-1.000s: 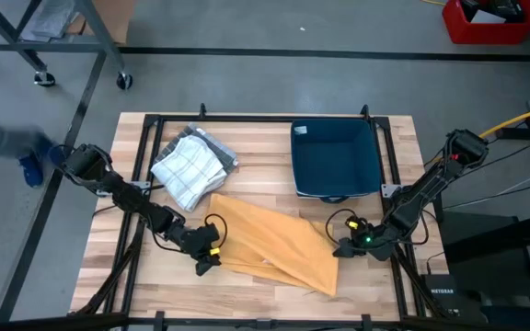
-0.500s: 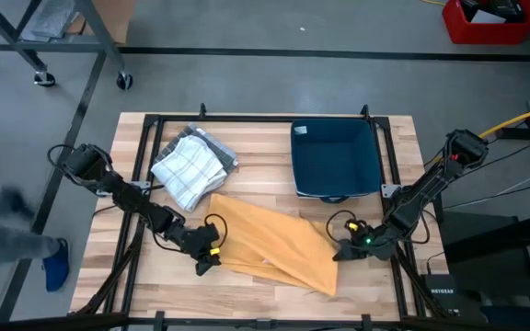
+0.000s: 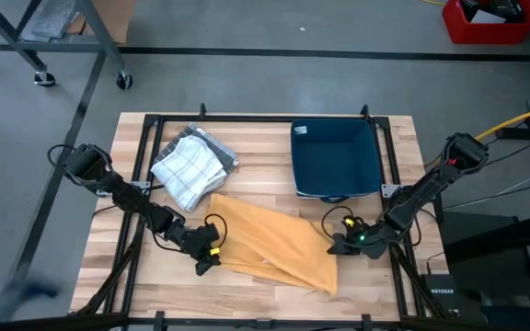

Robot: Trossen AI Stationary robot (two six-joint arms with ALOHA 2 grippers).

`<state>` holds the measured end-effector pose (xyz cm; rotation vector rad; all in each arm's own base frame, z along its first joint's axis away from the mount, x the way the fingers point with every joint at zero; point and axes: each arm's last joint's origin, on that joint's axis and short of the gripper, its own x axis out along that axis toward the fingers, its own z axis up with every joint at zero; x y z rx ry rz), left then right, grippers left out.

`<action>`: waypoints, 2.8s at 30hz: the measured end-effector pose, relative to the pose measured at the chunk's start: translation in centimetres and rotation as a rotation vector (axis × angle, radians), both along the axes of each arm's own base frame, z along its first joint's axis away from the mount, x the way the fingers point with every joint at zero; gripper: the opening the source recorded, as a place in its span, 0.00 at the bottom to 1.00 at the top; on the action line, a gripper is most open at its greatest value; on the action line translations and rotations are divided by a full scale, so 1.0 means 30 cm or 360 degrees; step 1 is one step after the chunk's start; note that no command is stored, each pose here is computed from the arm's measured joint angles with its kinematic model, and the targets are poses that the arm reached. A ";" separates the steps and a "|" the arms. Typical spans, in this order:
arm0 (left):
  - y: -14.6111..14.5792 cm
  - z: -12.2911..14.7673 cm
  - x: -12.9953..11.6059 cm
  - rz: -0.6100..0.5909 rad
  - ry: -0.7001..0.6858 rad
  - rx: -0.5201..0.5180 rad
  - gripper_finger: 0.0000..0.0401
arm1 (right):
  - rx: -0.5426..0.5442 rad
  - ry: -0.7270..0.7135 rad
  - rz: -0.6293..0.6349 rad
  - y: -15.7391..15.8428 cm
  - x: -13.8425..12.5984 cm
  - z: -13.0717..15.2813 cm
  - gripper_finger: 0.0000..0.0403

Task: Fold towel
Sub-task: Fold the yellow towel

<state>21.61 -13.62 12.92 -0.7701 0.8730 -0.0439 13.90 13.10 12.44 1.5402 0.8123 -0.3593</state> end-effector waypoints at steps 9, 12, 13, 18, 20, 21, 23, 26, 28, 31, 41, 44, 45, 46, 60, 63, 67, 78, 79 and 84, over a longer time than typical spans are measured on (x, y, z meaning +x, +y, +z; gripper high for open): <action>0.000 0.000 0.000 0.0000 0.0000 0.0000 0.29 | -0.0041 0.0036 -0.0091 -0.025 0.028 -0.022 0.43; 0.000 0.000 0.000 0.0000 0.0001 0.0000 0.29 | -0.0021 0.0004 -0.0094 -0.021 0.032 -0.017 0.40; 0.000 0.000 0.000 0.0000 0.0001 0.0000 0.29 | -0.0021 0.0002 -0.0093 -0.021 0.032 -0.017 0.37; -0.003 0.000 -0.002 -0.0002 0.0052 -0.0085 0.28 | -0.0068 -0.0016 -0.0053 -0.021 0.032 -0.017 0.16; -0.006 -0.002 -0.006 -0.0046 0.0101 -0.0134 0.25 | -0.0103 -0.0037 -0.0056 -0.022 0.033 -0.016 0.05; -0.008 -0.003 -0.009 -0.0068 0.0127 -0.0159 0.23 | -0.0130 -0.0051 -0.0061 -0.024 0.033 -0.016 0.03; -0.011 -0.004 -0.011 -0.0111 0.0157 -0.0192 0.18 | -0.0178 -0.0074 -0.0085 -0.027 0.034 -0.016 0.04; -0.009 -0.014 -0.022 -0.0136 0.0247 -0.0204 0.11 | -0.0252 -0.0090 -0.0125 -0.034 0.033 -0.019 0.06; -0.008 -0.021 -0.032 -0.0131 0.0311 -0.0196 0.07 | -0.0330 -0.0097 -0.0116 -0.039 0.031 -0.022 0.04; -0.012 -0.028 -0.043 -0.0118 0.0369 -0.0191 0.02 | -0.0421 -0.0069 -0.0085 -0.046 0.024 -0.030 0.02; -0.033 -0.024 -0.052 -0.0119 0.0370 -0.0239 0.05 | -0.0185 -0.0074 0.0186 -0.013 0.033 -0.013 0.19; -0.033 -0.024 -0.052 -0.0115 0.0372 -0.0243 0.09 | -0.0182 -0.0108 0.0204 -0.010 0.036 -0.008 0.27; -0.034 -0.023 -0.052 -0.0111 0.0372 -0.0248 0.11 | -0.0192 -0.0111 0.0213 -0.010 0.036 -0.008 0.30; -0.035 -0.022 -0.051 -0.0105 0.0367 -0.0259 0.12 | -0.0195 -0.0111 0.0214 -0.010 0.036 -0.008 0.33; -0.106 0.108 0.006 -0.0217 -0.0506 -0.0369 0.02 | -0.0271 -0.0230 0.0412 0.001 0.042 0.005 0.41; -0.102 0.116 0.016 -0.0137 -0.0589 -0.0255 0.03 | -0.0215 -0.0201 0.0495 0.006 0.039 0.004 0.41; -0.091 0.134 0.038 -0.0048 -0.0698 -0.0109 0.01 | -0.0187 -0.0186 0.0548 0.009 0.036 0.004 0.41; -0.073 0.204 0.105 -0.0038 -0.0925 0.0205 0.01 | -0.0268 -0.0233 0.0634 0.010 0.036 0.004 0.41; -0.070 0.208 0.110 -0.0048 -0.0942 0.0246 0.01 | -0.0277 -0.0240 0.0632 0.010 0.037 0.005 0.41; -0.052 0.225 0.136 -0.0017 -0.0979 0.0291 0.03 | -0.0338 -0.0357 0.0673 0.015 0.045 0.018 0.41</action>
